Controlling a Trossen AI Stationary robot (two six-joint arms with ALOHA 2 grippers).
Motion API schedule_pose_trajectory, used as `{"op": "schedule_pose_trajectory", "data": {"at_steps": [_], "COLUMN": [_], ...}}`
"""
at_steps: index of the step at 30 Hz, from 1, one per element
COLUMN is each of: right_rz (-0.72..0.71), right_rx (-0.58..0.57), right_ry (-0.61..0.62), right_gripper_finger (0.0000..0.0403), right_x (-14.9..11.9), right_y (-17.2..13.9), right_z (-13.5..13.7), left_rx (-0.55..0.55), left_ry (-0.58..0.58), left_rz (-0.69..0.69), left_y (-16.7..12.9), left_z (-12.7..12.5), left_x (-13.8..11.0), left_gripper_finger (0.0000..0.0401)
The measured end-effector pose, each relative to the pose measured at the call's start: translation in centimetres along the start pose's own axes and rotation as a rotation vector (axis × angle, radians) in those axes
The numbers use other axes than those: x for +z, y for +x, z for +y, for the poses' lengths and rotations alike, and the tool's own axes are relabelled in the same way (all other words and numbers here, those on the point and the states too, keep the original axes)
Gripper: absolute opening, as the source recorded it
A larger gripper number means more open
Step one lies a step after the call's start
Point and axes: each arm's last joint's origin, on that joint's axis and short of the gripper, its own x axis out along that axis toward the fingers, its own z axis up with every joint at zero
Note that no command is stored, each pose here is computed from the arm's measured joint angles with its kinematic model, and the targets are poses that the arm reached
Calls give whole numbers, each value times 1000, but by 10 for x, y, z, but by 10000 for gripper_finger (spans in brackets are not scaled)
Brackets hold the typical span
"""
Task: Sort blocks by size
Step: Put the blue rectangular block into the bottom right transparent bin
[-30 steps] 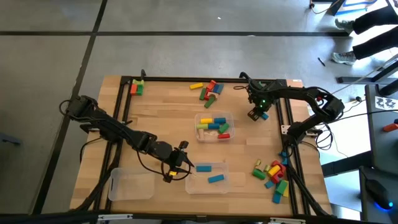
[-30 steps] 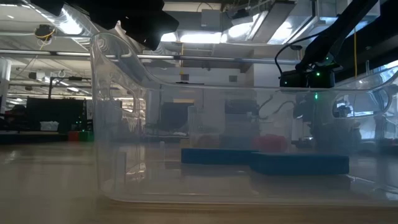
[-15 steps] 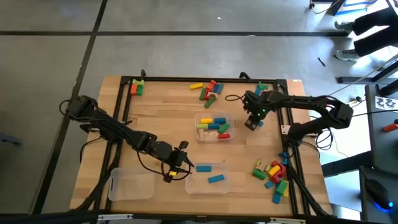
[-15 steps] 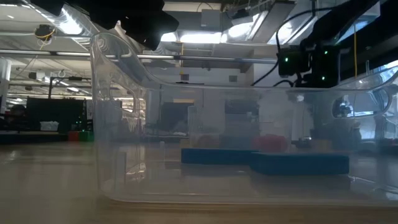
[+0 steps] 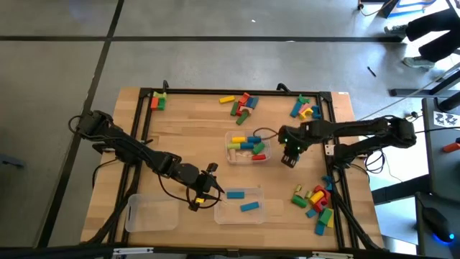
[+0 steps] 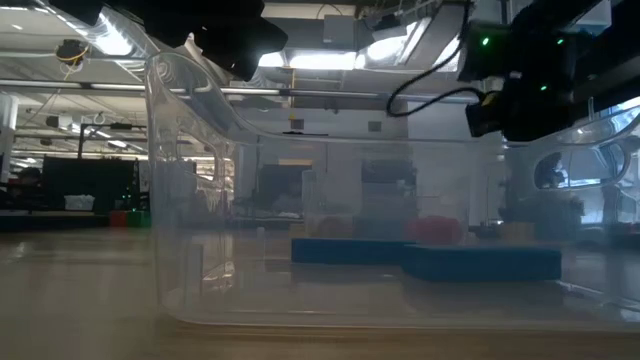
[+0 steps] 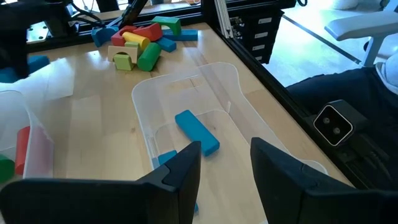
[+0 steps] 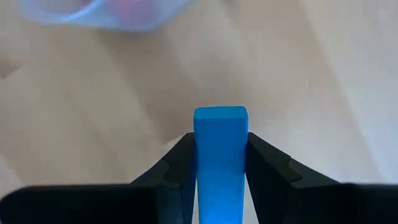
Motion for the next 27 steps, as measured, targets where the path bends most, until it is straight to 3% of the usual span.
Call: {"op": "schedule_pose_trajectory", "data": {"at_steps": [9, 27], "right_rz": [-75, -351], "right_rx": [100, 455], "right_ry": [-71, -201], "right_gripper_finger": [113, 115], "right_x": [-10, -7], "right_y": [0, -15], "right_z": [42, 100], "left_rx": [0, 0], "left_ry": [3, 5], "left_rz": [-3, -7], "left_y": [0, 0], "left_z": [0, 0], "left_x": [0, 1], "left_gripper_finger": [135, 135]}}
